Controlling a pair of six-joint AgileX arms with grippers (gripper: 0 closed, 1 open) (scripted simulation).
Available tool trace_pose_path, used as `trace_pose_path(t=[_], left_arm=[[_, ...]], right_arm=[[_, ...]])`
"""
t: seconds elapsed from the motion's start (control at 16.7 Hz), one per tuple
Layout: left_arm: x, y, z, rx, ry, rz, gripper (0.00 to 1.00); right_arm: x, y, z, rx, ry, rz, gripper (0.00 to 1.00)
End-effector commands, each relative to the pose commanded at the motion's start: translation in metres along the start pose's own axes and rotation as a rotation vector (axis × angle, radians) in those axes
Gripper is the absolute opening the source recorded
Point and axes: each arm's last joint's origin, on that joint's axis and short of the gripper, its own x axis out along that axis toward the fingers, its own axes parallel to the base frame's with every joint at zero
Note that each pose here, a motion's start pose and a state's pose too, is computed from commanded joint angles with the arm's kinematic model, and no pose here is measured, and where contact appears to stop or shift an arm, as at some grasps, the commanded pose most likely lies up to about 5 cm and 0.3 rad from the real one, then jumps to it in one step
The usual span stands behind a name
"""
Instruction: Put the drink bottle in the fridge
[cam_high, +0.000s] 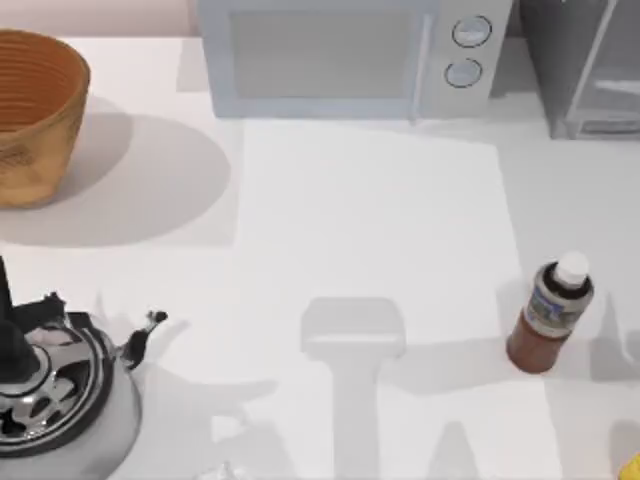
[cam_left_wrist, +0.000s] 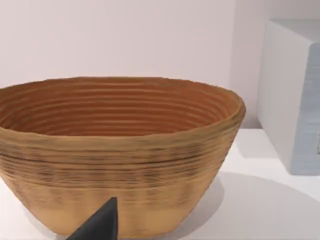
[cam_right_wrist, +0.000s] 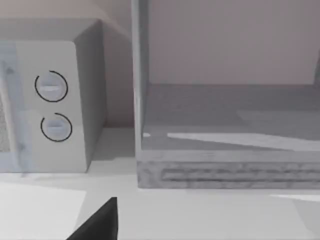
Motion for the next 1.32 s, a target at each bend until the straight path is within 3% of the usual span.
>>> trace_pose_path(t=[0.18,0.48,0.78,1.32], left_arm=[[0.0,0.0,0.0,0.0,0.0,0.0,1.0],[0.0,0.0,0.0,0.0,0.0,0.0,1.0],[0.0,0.0,0.0,0.0,0.0,0.0,1.0],[0.0,0.0,0.0,0.0,0.0,0.0,1.0]], right_arm=[[0.001,0.0,0.0,-0.009,0.002,0.01,1.0],[0.011,0.002,0.004,-0.12,0.002,0.132,1.0],[0.036,0.001,-0.004,-0.185,0.043,0.308,1.0],[0.055,0.005,-0.059,-0.087,0.185,0.665,1.0]])
